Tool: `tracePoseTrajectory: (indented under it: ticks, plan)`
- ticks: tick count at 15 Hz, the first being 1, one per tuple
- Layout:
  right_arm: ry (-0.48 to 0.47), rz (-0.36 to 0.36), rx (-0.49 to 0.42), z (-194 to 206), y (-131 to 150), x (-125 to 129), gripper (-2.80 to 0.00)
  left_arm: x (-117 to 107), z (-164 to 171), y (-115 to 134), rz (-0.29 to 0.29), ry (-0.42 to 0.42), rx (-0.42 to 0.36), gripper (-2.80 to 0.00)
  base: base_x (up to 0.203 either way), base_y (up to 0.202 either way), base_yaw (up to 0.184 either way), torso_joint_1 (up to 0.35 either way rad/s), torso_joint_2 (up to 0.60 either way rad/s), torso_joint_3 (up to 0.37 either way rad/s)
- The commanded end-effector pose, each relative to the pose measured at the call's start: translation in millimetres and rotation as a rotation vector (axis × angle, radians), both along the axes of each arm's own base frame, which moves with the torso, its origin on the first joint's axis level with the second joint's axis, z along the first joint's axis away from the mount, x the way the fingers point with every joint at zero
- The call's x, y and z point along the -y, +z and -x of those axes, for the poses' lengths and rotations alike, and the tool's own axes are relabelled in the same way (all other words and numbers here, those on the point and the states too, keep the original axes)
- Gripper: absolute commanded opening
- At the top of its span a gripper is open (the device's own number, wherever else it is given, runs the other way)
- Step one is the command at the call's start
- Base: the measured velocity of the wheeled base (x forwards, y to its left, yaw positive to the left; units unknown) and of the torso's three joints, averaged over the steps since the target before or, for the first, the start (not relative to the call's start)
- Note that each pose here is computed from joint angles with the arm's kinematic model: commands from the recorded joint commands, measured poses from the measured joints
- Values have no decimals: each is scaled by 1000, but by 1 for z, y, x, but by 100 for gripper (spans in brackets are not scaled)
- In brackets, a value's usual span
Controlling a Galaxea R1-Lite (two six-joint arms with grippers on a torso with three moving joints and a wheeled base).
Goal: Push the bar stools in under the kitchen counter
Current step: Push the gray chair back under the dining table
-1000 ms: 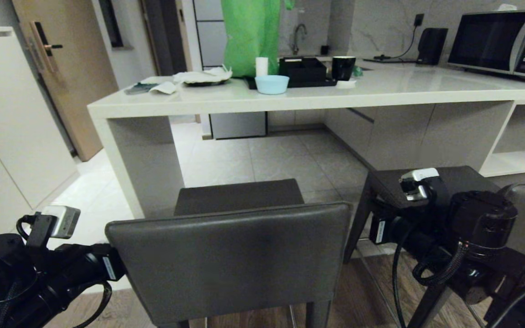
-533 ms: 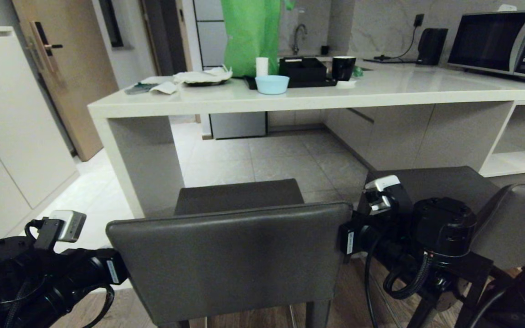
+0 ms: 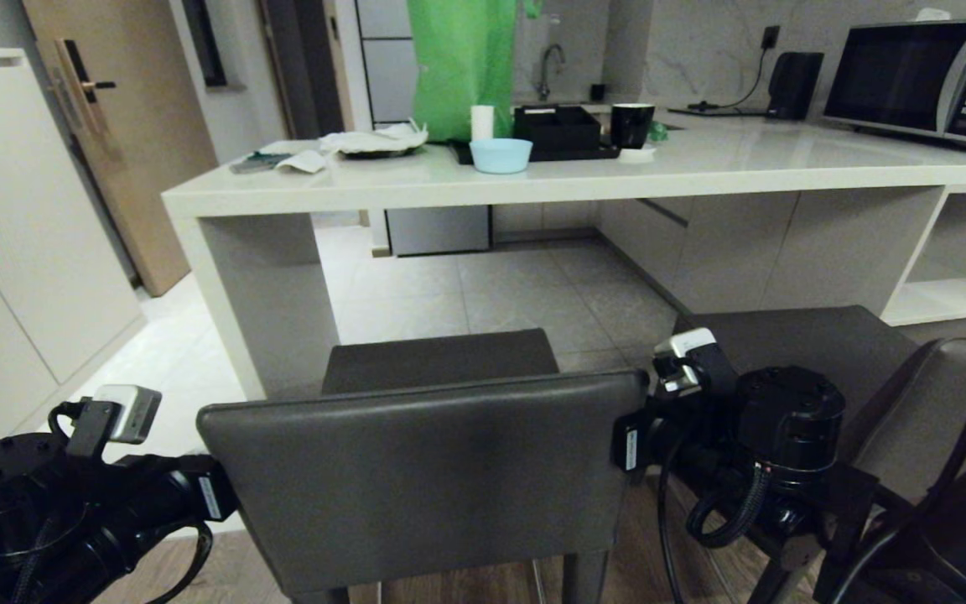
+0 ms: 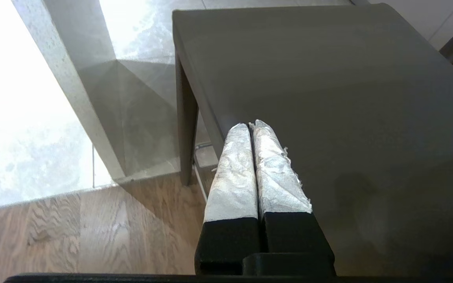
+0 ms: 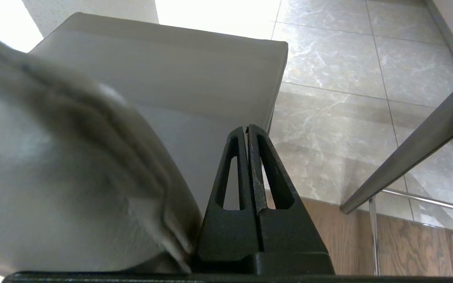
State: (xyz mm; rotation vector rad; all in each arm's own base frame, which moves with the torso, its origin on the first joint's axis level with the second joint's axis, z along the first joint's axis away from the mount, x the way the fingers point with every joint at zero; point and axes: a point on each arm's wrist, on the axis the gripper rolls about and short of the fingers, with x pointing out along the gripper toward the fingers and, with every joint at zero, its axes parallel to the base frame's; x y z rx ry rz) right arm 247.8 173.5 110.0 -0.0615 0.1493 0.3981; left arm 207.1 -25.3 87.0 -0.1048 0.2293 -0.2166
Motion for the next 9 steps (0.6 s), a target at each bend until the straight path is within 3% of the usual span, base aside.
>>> tracePoseTrajectory:
  ticks: [1,6,9]
  plan:
    - [14,-4,5,1,0,-4,-280,0,-2,-3,-2,0,-8,-280,0,0,0,0,0,0]
    - [27,7,-2,2,-4,-9,-280,1,1,-7,-36,-12,-23,-280,0,0,0,0,0,0]
    - [33,10,-5,4,-4,-10,-280,1,2,-7,-42,-13,-25,-280,130,0,1,-6,-5,10]
